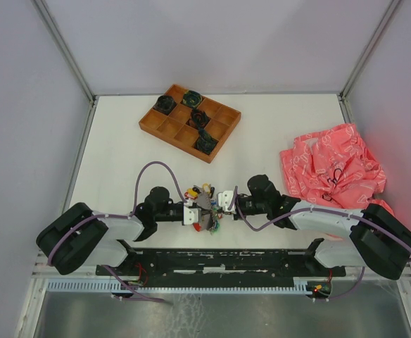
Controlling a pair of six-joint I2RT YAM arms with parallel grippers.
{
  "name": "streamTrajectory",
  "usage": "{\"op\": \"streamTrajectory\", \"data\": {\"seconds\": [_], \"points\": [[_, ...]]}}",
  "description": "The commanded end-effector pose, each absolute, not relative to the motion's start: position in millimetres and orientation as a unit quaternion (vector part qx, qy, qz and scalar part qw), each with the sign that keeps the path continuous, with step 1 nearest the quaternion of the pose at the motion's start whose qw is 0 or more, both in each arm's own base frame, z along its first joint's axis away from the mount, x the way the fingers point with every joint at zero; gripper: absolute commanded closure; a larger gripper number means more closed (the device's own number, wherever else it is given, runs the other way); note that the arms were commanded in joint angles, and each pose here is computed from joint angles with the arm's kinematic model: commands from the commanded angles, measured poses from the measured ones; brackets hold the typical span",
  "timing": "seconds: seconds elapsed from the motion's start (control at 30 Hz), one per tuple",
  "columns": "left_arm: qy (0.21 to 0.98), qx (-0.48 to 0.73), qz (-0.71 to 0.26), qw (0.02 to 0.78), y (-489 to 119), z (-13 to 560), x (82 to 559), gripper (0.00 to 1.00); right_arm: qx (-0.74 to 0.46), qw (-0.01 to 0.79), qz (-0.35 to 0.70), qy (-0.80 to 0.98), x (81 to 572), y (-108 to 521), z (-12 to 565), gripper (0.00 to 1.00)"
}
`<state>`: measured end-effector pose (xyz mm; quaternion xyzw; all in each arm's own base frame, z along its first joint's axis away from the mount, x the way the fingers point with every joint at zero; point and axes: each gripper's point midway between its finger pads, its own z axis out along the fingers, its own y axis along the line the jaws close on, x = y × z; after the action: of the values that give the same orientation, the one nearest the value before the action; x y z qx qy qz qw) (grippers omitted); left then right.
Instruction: Put the keys on the keyring
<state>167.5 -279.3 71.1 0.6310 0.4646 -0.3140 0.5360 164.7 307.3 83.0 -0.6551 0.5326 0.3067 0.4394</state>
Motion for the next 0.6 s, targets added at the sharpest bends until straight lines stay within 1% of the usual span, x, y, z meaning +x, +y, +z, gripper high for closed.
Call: {"op": "streamTrajectory", "data": {"seconds": [0.0, 0.57], "points": [[0.406, 0.641, -0.308, 0.574, -292.1, 100.4, 172.5, 0.97, -0.653, 0.471, 0.313, 0.504, 170.9, 322.1, 107.3, 0.99], [0.398, 0.633, -0.324, 0.58, -294.7, 106.9, 168.7, 0.97, -0.648, 0.49, 0.317, 0.489, 171.5, 329.3, 113.7, 0.99]]}}
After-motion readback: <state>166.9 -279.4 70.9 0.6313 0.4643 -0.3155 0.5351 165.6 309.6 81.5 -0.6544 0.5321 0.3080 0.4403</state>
